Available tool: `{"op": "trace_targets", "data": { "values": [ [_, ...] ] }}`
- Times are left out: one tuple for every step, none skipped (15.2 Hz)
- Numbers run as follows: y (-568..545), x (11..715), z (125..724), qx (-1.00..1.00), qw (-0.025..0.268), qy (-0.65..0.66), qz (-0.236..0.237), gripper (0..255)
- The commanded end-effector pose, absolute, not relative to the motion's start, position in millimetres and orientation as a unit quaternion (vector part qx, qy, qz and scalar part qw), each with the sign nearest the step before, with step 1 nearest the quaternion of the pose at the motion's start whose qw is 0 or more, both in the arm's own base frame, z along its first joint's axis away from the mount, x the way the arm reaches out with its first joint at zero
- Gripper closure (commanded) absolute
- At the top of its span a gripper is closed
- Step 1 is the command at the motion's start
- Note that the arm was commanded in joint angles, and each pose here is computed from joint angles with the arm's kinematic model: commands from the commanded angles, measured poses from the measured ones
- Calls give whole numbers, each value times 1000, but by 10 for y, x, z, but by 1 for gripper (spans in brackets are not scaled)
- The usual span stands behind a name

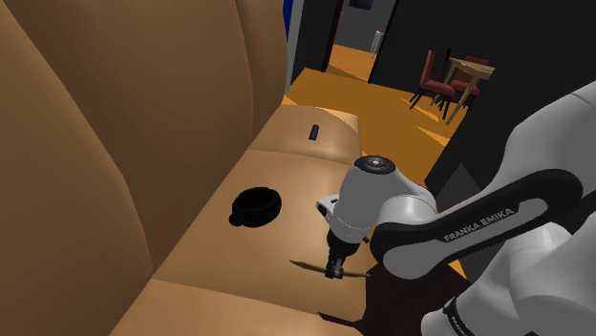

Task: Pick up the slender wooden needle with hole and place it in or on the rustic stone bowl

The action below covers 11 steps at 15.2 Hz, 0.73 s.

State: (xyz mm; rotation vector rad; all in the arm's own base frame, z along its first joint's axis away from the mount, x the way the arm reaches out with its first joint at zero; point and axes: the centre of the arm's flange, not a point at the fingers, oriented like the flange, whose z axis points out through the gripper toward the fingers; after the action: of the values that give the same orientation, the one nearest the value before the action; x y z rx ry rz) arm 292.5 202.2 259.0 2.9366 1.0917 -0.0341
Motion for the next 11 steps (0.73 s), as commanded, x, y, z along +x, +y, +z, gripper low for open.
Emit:
{"op": "trace_targets", "data": {
  "values": [
    [2032,2918,2703,937,4,348,-11,255],
    [2032,2918,2756,937,4,348,-11,255],
    [2032,2918,2808,937,4,348,-11,255],
    [2032,2918,2861,937,4,348,-11,255],
    [2032,2918,2914,937,4,348,-11,255],
    [2032,2918,2967,937,4,348,-11,255],
    [2032,2918,3020,937,4,348,-11,255],
    [2032,2918,3072,937,4,348,-11,255],
    [2032,2918,3125,937,4,348,-11,255],
    [2032,2918,3178,937,4,348,-11,255],
    [2032,2918,3231,937,4,348,-11,255]
  ]
}}
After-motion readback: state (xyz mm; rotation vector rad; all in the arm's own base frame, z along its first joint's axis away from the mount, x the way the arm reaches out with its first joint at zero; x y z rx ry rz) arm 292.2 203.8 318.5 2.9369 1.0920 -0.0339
